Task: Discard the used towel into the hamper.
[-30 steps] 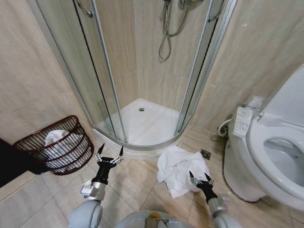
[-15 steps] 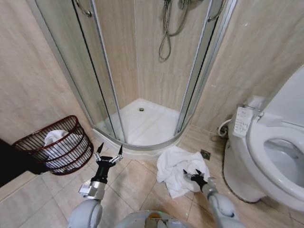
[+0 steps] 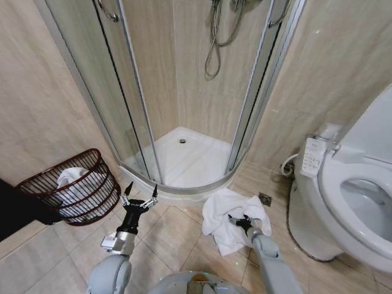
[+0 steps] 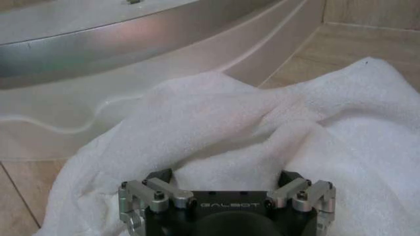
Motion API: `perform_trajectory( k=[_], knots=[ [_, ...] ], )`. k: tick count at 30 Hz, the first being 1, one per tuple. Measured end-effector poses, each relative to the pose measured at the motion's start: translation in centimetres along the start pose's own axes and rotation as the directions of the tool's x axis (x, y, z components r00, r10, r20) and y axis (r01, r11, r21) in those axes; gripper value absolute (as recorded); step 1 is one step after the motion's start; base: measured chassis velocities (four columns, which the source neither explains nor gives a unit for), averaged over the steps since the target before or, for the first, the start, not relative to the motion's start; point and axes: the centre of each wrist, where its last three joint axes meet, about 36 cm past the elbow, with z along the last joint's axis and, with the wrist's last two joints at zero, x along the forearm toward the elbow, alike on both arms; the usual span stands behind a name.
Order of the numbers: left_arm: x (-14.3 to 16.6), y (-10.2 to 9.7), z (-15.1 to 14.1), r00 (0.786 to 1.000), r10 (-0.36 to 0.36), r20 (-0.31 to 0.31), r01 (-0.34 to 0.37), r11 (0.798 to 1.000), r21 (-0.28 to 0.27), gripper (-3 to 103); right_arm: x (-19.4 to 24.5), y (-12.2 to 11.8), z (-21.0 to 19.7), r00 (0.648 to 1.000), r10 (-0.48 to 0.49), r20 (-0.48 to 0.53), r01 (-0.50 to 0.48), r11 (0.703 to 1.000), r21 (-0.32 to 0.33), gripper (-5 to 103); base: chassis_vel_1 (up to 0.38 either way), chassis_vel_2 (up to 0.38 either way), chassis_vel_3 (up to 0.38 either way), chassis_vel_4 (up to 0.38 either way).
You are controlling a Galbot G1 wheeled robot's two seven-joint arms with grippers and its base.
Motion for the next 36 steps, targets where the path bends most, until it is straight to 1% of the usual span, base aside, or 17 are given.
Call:
perform_trajectory(
  k=[6,8,11,14,18,25,33,34,35,36],
  knots=[
    [0.0,0.0,0.1,1.000,0.002,-0.002,-0.002,1.000,0.000,100,-0.2,-0.3,0.2,1.000,0.002,-0.006,-0.002,1.000,-0.016,100,0.000,0.000,0.000,0.000],
    [-0.1,0.0,0.0,1.000,0.003,0.001,-0.003,1.000,0.000,100,-0.3,-0.5,0.6,1.000,0.019,-0.017,-0.019,1.000,-0.023,100,0.000,0.000,0.000,0.000],
    [-0.2,0.0,-0.1,1.000,0.005,0.004,-0.005,1.000,0.001,100,-0.2,-0.8,1.2,0.999,0.037,-0.032,-0.038,0.999,-0.020,100,0.000,0.000,0.000,0.000],
    [-0.1,-0.1,-0.1,1.000,0.005,0.001,-0.005,1.000,0.003,100,-0.1,-1.2,1.8,0.997,0.064,-0.043,-0.063,0.998,0.006,100,0.000,0.000,0.000,0.000],
    [0.1,0.0,0.0,1.000,0.007,-0.003,-0.007,1.000,0.002,100,-0.1,-1.3,1.9,0.996,0.076,-0.049,-0.075,0.997,0.018,100,0.000,0.000,0.000,0.000],
    [-0.1,0.1,-0.1,1.000,0.015,0.005,-0.015,1.000,-0.002,100,-0.4,-1.2,1.6,0.995,0.084,-0.045,-0.084,0.996,0.015,100,0.000,0.000,0.000,0.000],
    [-0.2,0.2,-0.3,1.000,0.019,0.008,-0.019,1.000,-0.005,100,-0.3,-1.9,1.9,0.995,0.089,-0.045,-0.089,0.996,0.010,100,0.000,0.000,0.000,0.000],
    [-0.2,0.2,-0.3,1.000,0.019,0.007,-0.019,1.000,-0.006,100,-0.3,-2.0,1.8,0.995,0.089,-0.044,-0.089,0.996,0.009,103,0.000,0.000,0.000,0.000],
    [-0.2,0.2,-0.3,1.000,0.019,0.007,-0.019,1.000,-0.006,100,-0.3,-2.0,1.8,0.995,0.089,-0.043,-0.089,0.996,0.007,103,0.000,0.000,0.000,0.000],
    [-0.2,0.2,-0.3,1.000,0.019,0.007,-0.019,1.000,-0.006,100,-0.3,-2.0,1.7,0.995,0.090,-0.041,-0.090,0.996,0.006,100,0.000,0.000,0.000,0.000]
  ],
)
